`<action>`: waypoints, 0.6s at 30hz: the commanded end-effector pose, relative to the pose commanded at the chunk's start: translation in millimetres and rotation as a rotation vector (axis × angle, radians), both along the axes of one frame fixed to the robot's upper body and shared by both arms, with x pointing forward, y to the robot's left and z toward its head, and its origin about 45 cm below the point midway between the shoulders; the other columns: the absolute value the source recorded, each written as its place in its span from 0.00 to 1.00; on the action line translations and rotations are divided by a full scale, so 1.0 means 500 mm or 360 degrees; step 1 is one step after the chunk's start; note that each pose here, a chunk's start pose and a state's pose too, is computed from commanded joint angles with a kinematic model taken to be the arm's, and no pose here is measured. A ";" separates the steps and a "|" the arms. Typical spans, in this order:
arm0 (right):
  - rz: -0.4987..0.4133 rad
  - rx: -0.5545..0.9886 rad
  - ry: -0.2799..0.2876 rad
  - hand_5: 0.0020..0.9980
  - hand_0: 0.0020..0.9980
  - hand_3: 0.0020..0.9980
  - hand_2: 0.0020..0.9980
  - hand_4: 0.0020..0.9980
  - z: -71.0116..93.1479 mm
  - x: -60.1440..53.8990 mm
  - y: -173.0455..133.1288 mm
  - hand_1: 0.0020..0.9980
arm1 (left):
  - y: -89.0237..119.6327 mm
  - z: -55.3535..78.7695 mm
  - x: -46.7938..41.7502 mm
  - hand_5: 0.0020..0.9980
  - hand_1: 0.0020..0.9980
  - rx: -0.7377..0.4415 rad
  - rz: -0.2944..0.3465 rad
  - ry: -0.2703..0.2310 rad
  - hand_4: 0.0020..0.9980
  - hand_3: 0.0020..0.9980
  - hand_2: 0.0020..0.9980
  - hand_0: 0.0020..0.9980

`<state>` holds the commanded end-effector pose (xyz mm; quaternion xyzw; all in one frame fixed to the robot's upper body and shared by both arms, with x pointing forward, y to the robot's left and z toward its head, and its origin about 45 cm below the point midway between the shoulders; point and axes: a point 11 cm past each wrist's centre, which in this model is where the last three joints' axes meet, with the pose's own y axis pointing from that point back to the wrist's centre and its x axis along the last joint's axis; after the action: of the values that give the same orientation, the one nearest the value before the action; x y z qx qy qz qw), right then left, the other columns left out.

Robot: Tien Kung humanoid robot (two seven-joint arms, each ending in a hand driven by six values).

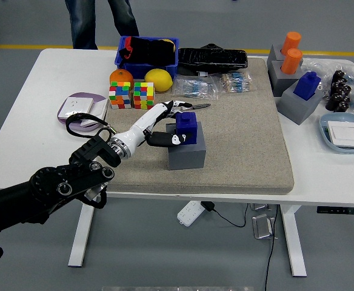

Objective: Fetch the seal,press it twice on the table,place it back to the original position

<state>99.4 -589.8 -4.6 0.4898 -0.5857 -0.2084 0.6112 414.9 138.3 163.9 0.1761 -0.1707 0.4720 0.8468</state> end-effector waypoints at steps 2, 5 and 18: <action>0.0000 0.0000 0.0000 0.53 0.80 0.64 0.68 0.79 0.000 0.000 0.000 0.70 | 0.001 0.000 0.000 0.00 0.88 0.0000 0.0001 -0.0001 0.73 0.87 0.77 0.90; -0.0001 -0.0001 0.0000 0.53 0.80 0.64 0.68 0.79 0.000 0.000 -0.001 0.70 | 0.002 0.001 0.001 0.00 0.91 -0.0003 0.0003 -0.0003 0.81 0.87 0.81 0.91; -0.0005 -0.0002 -0.0003 0.53 0.80 0.64 0.68 0.79 0.001 -0.001 -0.002 0.70 | 0.007 0.009 0.005 0.06 0.94 -0.0036 -0.0003 0.0014 1.00 0.91 0.86 0.94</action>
<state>99.0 -590.7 -4.1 0.4887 -0.5871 -0.2086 0.6107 417.6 141.9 168.3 0.1684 -0.1619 0.4723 0.8499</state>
